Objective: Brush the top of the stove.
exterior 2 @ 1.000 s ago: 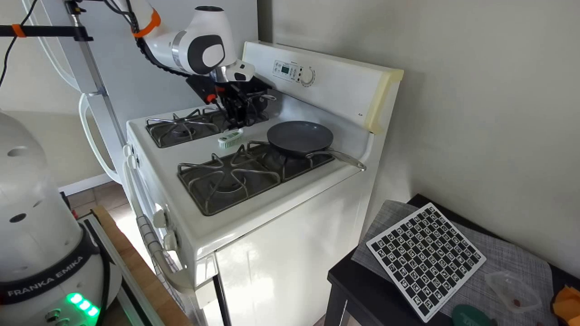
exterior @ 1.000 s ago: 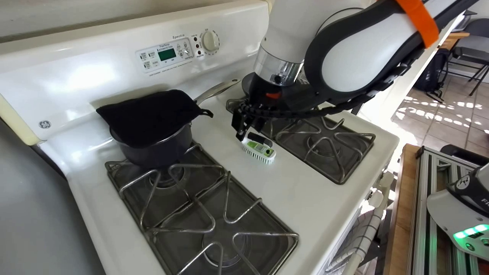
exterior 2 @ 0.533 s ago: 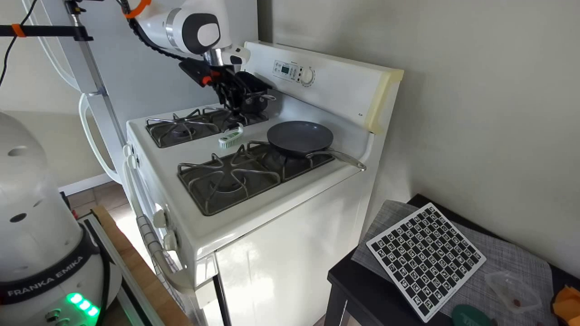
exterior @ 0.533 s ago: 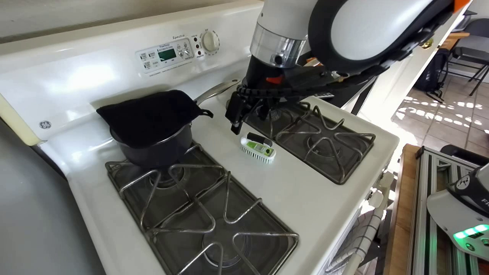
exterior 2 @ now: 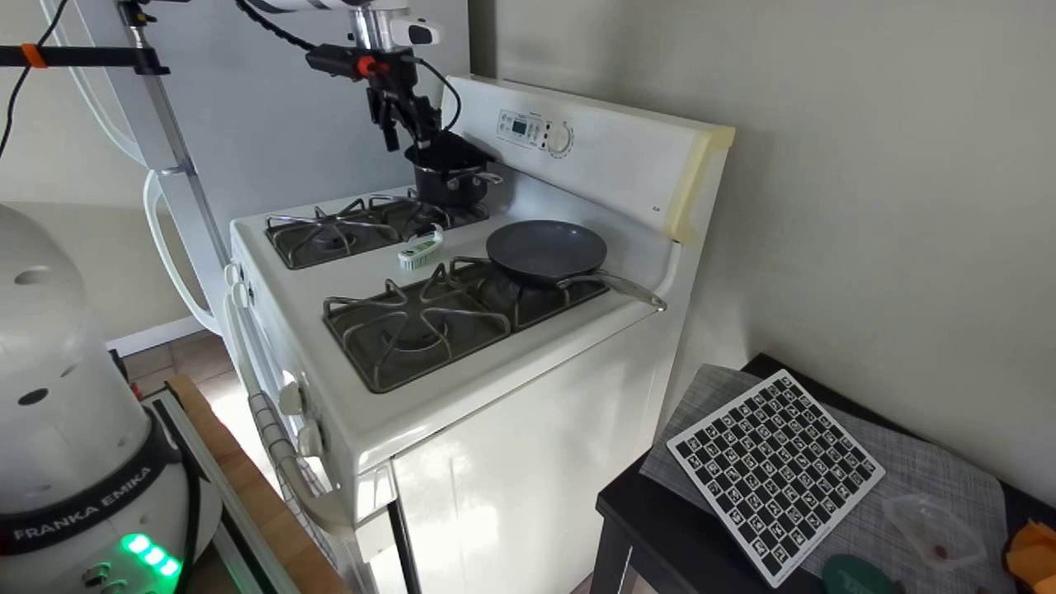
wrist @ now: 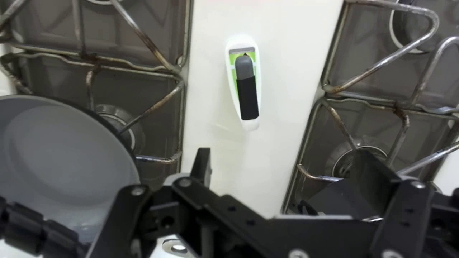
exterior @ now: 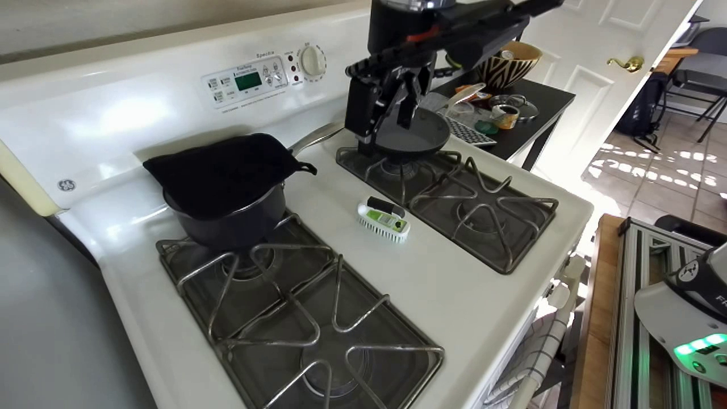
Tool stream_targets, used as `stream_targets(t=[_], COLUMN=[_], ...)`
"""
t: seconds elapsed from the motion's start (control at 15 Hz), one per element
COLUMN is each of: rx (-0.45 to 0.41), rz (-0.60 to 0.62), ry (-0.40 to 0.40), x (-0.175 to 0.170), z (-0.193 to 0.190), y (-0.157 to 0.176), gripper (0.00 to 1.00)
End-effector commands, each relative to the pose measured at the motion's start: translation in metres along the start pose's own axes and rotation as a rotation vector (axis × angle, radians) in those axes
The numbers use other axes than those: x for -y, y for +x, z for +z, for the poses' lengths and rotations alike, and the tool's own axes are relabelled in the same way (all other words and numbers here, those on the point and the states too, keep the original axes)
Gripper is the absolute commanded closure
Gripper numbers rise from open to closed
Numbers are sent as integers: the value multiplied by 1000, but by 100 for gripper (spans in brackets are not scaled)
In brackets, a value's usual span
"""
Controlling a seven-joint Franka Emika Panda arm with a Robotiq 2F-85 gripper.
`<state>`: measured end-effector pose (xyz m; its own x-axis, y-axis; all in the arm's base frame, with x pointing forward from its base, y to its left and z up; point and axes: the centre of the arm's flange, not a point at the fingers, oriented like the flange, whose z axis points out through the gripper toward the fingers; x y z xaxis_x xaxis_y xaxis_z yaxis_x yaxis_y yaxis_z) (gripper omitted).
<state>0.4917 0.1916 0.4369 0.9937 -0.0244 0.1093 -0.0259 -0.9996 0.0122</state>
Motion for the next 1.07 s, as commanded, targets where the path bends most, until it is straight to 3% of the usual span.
stream_targets(t=[0.0, 0.47, 1.0], rx=[8, -71, -108], rz=[-49, -64, -65], ry=[-85, -155, -116], x=[11, 27, 28], z=[-36, -90, -98], y=[5, 15, 17], gripper=[0, 0, 0])
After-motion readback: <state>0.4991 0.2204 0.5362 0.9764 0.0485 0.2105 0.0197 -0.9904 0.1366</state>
